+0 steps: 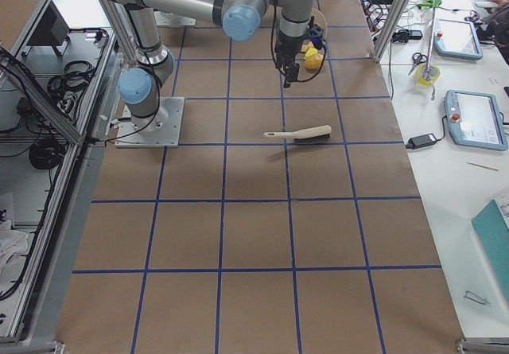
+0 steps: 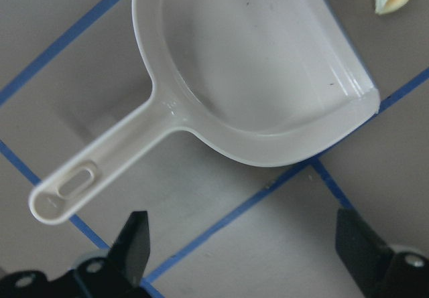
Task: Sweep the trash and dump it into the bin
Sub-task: 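Grasp the dustpan handle with left gripper while right grasps brush handle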
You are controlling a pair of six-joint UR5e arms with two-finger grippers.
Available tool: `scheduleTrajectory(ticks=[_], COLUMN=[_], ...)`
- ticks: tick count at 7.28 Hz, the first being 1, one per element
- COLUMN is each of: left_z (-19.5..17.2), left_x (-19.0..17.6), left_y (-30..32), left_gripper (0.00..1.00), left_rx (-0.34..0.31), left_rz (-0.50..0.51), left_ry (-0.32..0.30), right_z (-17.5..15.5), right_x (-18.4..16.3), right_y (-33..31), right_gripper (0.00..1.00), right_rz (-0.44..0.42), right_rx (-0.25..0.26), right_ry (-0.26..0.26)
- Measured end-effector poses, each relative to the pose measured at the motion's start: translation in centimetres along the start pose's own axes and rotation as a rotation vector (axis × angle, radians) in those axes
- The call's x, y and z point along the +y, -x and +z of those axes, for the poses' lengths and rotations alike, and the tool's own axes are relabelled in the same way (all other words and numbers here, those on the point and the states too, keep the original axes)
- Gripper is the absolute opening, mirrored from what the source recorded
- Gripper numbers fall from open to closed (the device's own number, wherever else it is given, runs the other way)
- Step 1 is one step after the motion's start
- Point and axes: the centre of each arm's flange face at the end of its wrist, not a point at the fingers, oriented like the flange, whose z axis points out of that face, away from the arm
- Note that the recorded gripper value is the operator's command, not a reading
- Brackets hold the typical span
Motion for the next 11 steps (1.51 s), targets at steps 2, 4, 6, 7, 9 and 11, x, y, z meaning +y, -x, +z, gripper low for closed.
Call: scheduleTrajectory(ticks=[2, 4, 6, 7, 9, 11], left_z=[1.6, 3.3, 4.4, 5.2, 7.0, 8.4], left_x=[0.5, 1.2, 2.2, 2.6, 3.0, 3.0], left_y=[2.3, 3.6, 4.0, 4.0, 3.8, 3.8], left_gripper=[1.0, 1.0, 1.0, 1.0, 1.0, 1.0], left_rx=[-0.048, -0.061, -0.058, -0.068, -0.093, -0.085], left_rz=[0.276, 0.48, 0.64, 0.681, 0.695, 0.681], left_ry=[-0.017, -0.011, 0.009, 0.021, 0.03, 0.03], right_z=[4.5, 8.2, 11.8, 13.7, 16.9, 18.6], right_x=[1.0, 0.5, -0.8, -1.5, -2.4, -2.5], right_y=[-2.5, -3.3, -4.2, -4.6, -4.9, -4.8], right_gripper=[0.99, 0.99, 0.99, 0.99, 0.99, 0.99], right_rz=[-0.032, -0.041, -0.048, -0.05, -0.05, -0.047], right_rx=[0.021, -0.001, -0.023, -0.033, -0.048, -0.063], right_ry=[-0.029, -0.007, 0.018, 0.029, 0.043, 0.065])
